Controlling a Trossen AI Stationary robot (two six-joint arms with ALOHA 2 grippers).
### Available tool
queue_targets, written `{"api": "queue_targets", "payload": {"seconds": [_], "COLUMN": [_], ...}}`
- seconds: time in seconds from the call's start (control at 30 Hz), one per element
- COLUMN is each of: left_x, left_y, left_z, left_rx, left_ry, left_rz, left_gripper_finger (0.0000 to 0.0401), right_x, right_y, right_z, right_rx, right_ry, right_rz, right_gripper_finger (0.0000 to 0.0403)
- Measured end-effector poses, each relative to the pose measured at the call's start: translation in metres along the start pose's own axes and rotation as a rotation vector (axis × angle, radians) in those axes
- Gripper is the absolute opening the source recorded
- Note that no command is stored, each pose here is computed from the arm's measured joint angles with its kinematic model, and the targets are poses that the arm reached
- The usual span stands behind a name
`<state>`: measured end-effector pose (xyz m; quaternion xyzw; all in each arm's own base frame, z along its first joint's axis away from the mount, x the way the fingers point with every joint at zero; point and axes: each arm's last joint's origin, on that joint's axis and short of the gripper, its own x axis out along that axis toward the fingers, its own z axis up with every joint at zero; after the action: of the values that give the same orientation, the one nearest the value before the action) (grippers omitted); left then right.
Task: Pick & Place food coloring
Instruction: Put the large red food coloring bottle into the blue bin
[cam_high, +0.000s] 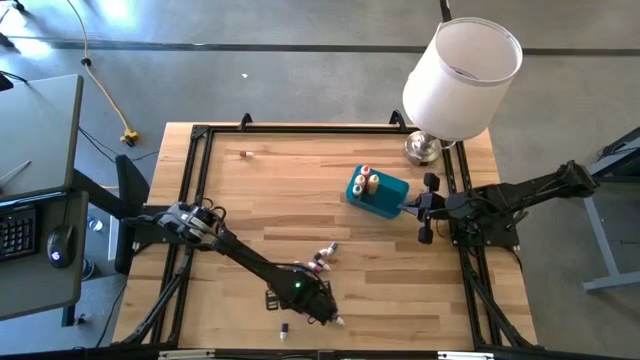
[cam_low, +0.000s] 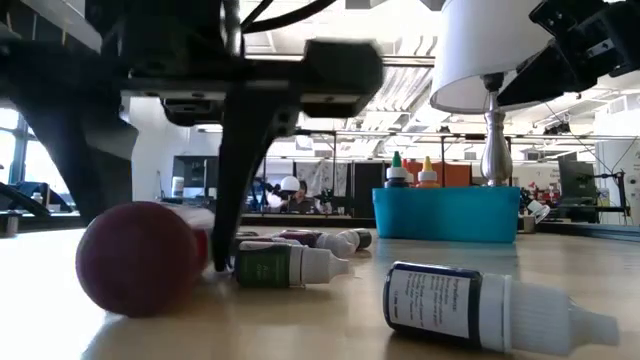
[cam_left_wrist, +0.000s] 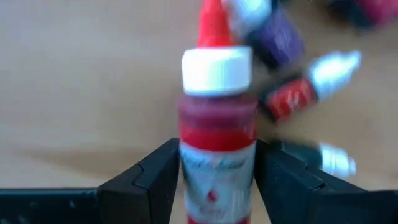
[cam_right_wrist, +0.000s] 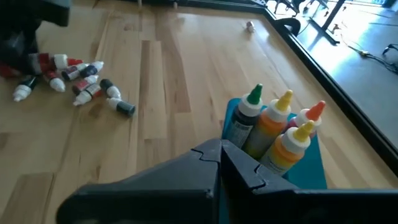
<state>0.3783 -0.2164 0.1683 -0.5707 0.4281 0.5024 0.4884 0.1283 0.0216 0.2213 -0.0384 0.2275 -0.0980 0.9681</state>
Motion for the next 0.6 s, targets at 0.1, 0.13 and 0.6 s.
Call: {"api": "queue_targets", "payload": {"seconds": [0.1, 0.13, 0.6], "left_x": [0.000, 0.000, 0.000], "left_y": [0.001, 0.002, 0.005], "left_z": [0.004, 0.004, 0.012], "left_rx": [0.003, 0.004, 0.064], "left_ry": [-0.078, -0.089, -0.166], "left_rz": [-0.021, -0.018, 0.021], "left_gripper_finger": [0.0181, 0.0176, 0.0180], "right_x": [0.000, 0.000, 0.000], "right_y": [0.001, 0.001, 0.002], "right_z": [0.000, 0.000, -0.001], "right_rx": [-0.002, -0.001, -0.001], "right_ry": [0.006, 0.006, 0.011], "right_rz": [0.020, 0.029, 0.080], "right_gripper_finger": [0.0000, 0.0000, 0.0000]}}
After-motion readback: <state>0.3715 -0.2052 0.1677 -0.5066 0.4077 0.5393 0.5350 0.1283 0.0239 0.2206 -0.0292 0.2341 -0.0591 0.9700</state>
